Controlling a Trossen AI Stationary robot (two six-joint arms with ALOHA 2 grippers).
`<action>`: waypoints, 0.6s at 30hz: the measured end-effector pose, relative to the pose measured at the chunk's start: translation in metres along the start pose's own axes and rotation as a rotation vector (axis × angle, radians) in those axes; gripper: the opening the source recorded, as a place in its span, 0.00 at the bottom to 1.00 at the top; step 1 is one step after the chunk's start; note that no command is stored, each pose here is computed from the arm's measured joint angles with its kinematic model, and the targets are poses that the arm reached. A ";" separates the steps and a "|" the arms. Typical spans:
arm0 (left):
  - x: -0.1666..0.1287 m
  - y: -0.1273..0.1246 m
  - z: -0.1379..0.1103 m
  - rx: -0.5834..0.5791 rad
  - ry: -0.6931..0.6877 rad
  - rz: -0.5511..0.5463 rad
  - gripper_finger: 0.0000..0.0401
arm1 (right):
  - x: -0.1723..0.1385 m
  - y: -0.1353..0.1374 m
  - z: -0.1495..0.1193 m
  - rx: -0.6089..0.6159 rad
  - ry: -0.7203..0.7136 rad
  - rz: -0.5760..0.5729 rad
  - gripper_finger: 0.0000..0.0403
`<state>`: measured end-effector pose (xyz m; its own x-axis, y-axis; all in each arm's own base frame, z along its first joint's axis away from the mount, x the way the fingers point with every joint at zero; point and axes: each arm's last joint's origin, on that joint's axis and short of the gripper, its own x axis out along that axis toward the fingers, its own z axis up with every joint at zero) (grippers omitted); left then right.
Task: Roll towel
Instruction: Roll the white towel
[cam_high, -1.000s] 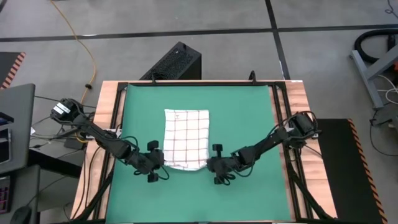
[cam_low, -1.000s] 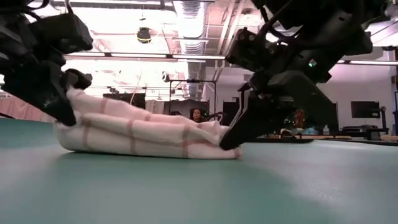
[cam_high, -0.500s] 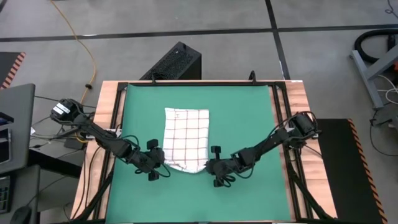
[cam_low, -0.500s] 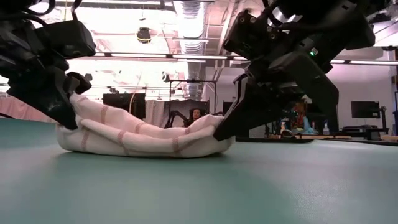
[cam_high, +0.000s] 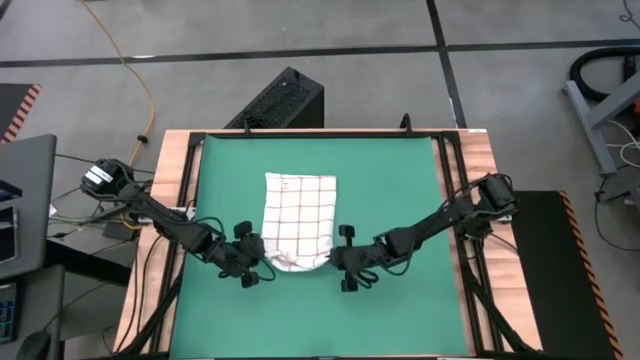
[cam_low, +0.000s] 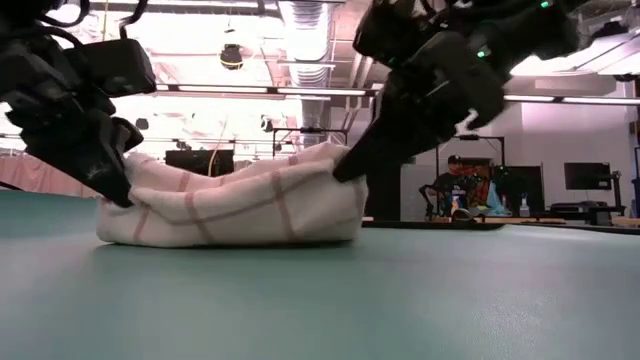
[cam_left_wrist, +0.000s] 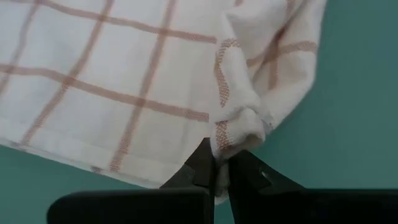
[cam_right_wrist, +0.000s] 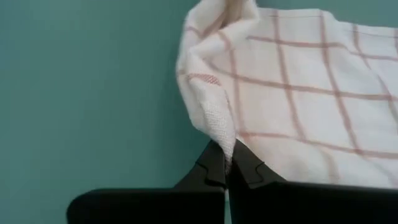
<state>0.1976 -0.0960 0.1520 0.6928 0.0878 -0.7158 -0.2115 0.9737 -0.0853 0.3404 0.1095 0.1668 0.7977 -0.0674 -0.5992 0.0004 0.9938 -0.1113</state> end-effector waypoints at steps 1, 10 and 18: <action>0.001 0.001 0.001 -0.001 -0.004 0.008 0.02 | 0.001 -0.004 0.000 0.009 0.003 -0.006 0.02; -0.002 0.006 0.016 0.002 -0.131 0.035 0.02 | 0.005 -0.024 0.002 0.096 0.026 0.010 0.02; -0.002 0.011 0.013 -0.101 -0.088 0.061 0.02 | 0.007 -0.036 -0.002 0.130 0.078 -0.016 0.02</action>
<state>0.2030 -0.0828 0.1615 0.7336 0.1690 -0.6583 -0.3206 0.9401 -0.1160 0.3451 0.0728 0.1650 0.7476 -0.0854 -0.6587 0.0954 0.9952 -0.0207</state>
